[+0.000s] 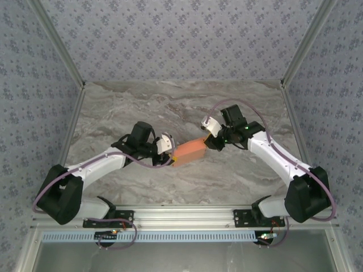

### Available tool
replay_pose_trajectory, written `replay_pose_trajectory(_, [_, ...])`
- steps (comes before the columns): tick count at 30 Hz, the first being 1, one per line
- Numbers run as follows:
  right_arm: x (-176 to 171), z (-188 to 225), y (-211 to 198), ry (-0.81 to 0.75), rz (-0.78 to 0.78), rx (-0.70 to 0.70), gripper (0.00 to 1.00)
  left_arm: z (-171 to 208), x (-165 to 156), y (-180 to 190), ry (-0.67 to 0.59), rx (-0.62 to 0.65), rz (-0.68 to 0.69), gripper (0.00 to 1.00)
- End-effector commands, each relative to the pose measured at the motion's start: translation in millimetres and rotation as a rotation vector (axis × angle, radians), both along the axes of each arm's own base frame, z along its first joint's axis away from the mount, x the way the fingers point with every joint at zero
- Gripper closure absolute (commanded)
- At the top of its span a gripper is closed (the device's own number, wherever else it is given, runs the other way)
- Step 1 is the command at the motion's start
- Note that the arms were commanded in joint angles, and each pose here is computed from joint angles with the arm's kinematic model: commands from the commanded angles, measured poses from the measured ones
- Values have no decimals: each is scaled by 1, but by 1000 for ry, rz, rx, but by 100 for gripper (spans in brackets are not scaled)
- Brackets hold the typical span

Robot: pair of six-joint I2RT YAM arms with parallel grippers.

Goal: Fold the paper box

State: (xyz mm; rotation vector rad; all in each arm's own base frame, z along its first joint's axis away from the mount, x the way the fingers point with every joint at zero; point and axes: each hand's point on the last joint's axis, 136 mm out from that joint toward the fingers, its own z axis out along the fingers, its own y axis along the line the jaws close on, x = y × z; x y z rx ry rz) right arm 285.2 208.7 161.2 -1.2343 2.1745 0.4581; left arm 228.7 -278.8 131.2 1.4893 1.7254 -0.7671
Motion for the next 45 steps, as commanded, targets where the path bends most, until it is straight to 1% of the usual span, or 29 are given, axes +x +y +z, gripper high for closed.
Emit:
replay_pose_trajectory(1, [1, 9, 4, 4, -8, 3, 80, 10, 2, -5, -17, -24, -29, 66])
replay_pose_trajectory(4, [1, 12, 6, -1, -9, 5, 81, 10, 3, -4, -20, -20, -24, 65])
replay_pose_trajectory(6, [2, 14, 6, -8, -15, 0, 78, 10, 4, -5, -18, -20, -23, 65])
replay_pose_trajectory(9, [0, 15, 5, -9, -20, -7, 78, 10, 4, -4, -16, -18, -18, 65])
replay_pose_trajectory(19, [-3, 8, 4, 40, -51, -53, 92, 8, 8, -3, -21, -7, 4, 66])
replay_pose_trajectory(21, [0, 8, 2, 42, -89, -69, 93, 8, 10, -3, -23, -5, 16, 66])
replay_pose_trajectory(24, [7, 10, -2, 57, -193, -75, 94, 6, 17, -1, -28, -1, 58, 67])
replay_pose_trajectory(29, [14, 11, -2, 110, -392, -50, 94, 7, 26, -2, -31, -22, 120, 68])
replay_pose_trajectory(31, [15, 9, 0, 115, -437, -42, 94, 7, 27, -3, -32, -33, 130, 68])
replay_pose_trajectory(38, [18, 2, 0, 91, -521, -45, 95, -3, 24, -6, 4, -21, 129, 68])
replay_pose_trajectory(45, [19, -8, 0, 79, -555, -22, 95, -12, 24, -10, 18, -14, 143, 68])
